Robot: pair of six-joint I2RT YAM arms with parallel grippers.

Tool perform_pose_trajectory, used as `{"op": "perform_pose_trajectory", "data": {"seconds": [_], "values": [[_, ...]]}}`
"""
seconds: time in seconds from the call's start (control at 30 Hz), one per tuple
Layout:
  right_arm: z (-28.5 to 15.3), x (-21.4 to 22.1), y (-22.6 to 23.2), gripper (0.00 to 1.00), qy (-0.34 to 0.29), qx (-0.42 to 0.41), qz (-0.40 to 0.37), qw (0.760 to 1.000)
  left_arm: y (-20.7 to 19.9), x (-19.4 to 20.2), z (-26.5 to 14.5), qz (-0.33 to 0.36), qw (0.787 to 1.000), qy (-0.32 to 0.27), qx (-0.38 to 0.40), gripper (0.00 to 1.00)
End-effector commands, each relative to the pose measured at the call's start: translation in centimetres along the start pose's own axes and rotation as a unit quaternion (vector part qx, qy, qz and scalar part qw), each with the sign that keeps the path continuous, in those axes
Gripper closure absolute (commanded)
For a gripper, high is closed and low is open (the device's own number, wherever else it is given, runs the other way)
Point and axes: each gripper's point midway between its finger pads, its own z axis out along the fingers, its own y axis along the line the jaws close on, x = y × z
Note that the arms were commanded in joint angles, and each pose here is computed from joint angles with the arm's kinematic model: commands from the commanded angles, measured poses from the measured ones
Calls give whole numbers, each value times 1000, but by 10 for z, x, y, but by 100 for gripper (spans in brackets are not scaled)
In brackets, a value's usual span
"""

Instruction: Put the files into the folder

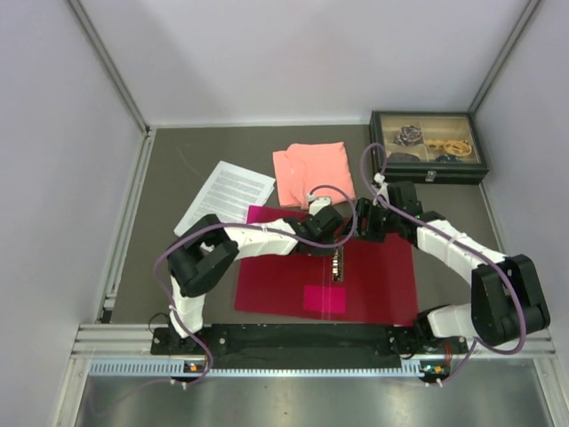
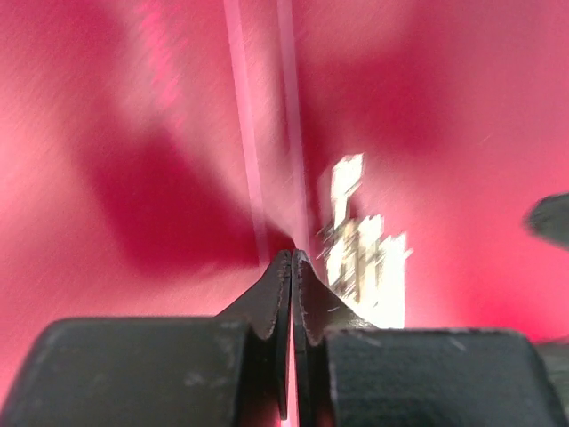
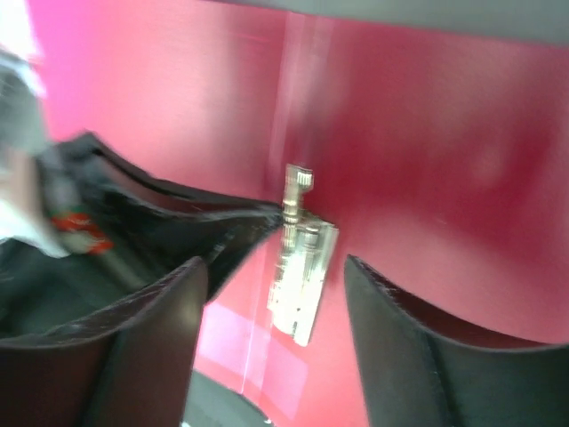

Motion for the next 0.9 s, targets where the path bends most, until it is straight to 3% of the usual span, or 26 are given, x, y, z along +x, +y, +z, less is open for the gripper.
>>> {"op": "perform_pose_trajectory", "data": {"seconds": [0.0,0.13,0.17,0.37,0.67,0.87], "values": [[2,-27,39,46,-4,-88,-32,996,11,-8,-35,3,1000,-12,-3,95],[18,-24,46,67,19,-113,-39,993,22,-26,-74,-3,999,-43,11,84],[20,-25,50,69,26,-124,-42,991,26,-29,-81,-4,999,-48,11,82],[45,-29,45,69,52,-121,-49,990,65,-37,-122,-29,996,-79,16,68],[68,-14,25,72,86,-109,-35,990,124,-41,-181,-81,988,-132,9,65],[78,-13,17,72,92,-98,-36,990,136,-57,-217,-94,982,-166,16,61]]}}
